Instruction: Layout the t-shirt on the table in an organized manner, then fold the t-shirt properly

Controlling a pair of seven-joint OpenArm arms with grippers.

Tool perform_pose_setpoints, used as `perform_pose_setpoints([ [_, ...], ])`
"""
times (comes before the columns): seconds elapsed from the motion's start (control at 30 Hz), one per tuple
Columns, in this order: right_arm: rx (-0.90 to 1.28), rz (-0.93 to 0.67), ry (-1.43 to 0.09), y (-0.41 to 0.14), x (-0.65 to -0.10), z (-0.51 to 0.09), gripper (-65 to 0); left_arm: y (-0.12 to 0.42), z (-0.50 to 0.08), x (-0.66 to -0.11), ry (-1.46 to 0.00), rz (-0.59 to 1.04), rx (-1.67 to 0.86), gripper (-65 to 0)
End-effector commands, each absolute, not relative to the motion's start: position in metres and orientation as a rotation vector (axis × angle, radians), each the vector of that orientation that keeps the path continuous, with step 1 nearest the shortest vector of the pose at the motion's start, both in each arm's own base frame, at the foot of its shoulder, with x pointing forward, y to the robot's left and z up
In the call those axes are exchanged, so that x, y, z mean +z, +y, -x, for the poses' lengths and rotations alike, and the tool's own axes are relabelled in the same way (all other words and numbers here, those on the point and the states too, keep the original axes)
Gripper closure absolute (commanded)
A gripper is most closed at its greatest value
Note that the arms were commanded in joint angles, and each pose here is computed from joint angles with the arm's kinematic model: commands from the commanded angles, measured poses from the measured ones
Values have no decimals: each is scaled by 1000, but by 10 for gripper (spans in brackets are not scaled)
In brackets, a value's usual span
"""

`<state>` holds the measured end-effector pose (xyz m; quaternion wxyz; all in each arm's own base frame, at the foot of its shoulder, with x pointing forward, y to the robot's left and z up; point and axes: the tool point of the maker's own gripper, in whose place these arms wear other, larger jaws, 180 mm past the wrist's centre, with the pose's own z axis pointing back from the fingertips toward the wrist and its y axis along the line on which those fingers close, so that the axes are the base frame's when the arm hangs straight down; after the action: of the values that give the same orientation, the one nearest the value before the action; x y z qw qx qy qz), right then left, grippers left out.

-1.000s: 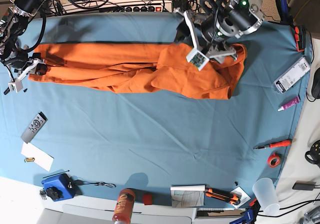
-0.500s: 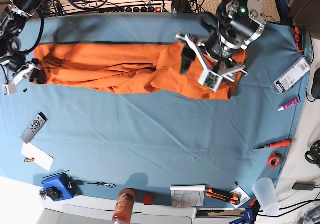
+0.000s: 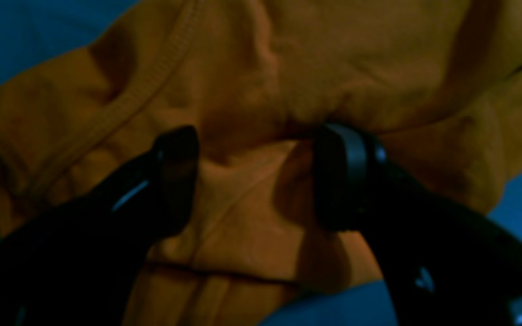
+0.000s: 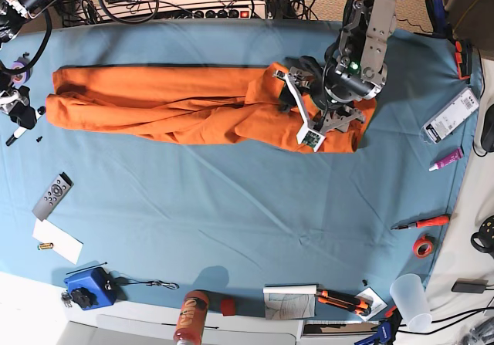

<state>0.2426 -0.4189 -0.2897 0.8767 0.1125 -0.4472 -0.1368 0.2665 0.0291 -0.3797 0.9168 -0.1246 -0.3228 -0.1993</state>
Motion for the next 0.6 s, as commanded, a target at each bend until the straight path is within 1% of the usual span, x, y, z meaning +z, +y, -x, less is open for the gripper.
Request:
perform_pose_setpoints([
  [0.0,-260,-213,-992,-427,-268,-249,-206,28,-276,-369,-709,255,-412,-405],
  [0.13,-260,-214,-984,-426,-269,-248,-206,31,-275,-368,-686,242,-419,-405],
  [0.23,-252,-217,-939,-424,-274,-244,-210,30,-274,-353,-705,240,-429,-405],
  [0.27,-246,-215,-920,-424,-277,-241,-237,29,-275,-346,-724,240,-432,-405],
  [0.37,-207,-211,-867,-422,-282,-234,-350,27,-279,-322,-794,243,-441,-405],
  [0.4,-195,-205,-844,-421,-285,-231,-365,26,-280,-316,-813,244,-444,-405],
  [0.47,-189,-204,-827,-420,-288,-229,-366,25,-280,-308,-834,245,-446,-405],
  [0.57,-204,-222,-821,-416,-295,-228,-365,26,-279,-308,-827,242,-448,-405],
])
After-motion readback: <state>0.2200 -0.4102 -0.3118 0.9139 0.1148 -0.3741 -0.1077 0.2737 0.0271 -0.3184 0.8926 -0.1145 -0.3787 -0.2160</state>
